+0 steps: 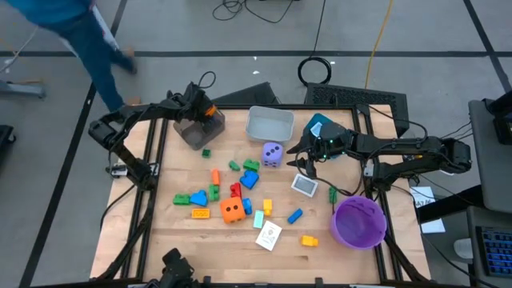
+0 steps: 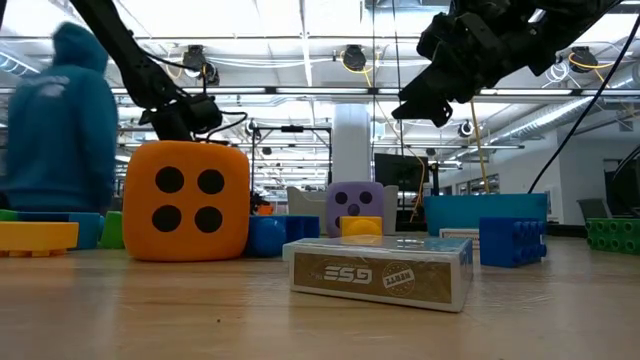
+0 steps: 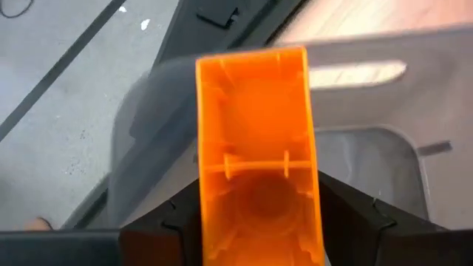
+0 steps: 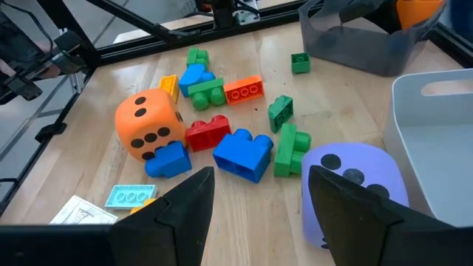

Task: Pick & Place Toys
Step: Put the orange gamepiece into the black bin, then put the green gamepiece into the black bin

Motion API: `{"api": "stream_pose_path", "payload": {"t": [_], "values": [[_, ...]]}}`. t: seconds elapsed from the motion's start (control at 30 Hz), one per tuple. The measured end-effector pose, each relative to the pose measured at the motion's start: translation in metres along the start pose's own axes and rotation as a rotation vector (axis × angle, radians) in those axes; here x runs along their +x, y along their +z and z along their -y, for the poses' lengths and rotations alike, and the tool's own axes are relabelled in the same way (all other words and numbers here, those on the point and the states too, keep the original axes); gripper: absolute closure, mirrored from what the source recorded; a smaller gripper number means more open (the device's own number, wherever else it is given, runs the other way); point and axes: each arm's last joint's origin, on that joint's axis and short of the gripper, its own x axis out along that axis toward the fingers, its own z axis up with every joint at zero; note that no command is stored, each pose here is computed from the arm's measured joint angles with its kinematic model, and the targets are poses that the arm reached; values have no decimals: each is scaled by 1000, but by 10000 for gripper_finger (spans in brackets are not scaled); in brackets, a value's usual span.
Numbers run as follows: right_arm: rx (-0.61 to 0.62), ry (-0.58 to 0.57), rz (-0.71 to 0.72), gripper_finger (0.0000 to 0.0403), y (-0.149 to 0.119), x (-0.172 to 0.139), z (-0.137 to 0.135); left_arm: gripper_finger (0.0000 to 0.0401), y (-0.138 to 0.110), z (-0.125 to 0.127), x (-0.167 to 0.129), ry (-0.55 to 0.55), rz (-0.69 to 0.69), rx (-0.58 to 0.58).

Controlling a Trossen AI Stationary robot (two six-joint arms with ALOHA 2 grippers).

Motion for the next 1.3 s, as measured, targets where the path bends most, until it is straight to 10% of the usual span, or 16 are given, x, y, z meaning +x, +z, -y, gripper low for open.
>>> {"api": "stream_pose_path", "payload": {"t": [0.43, 0.73, 1.3], "values": [[-23, 0, 2, 190, 0, 0, 0, 188, 22, 16, -61, -16, 171, 53], [-22, 0, 2, 190, 0, 0, 0, 187, 31, 34, -124, -335, 448, 87], [-22, 0, 4, 190, 0, 0, 0, 187, -13, 164, -121, -753, 801, 189]]}}
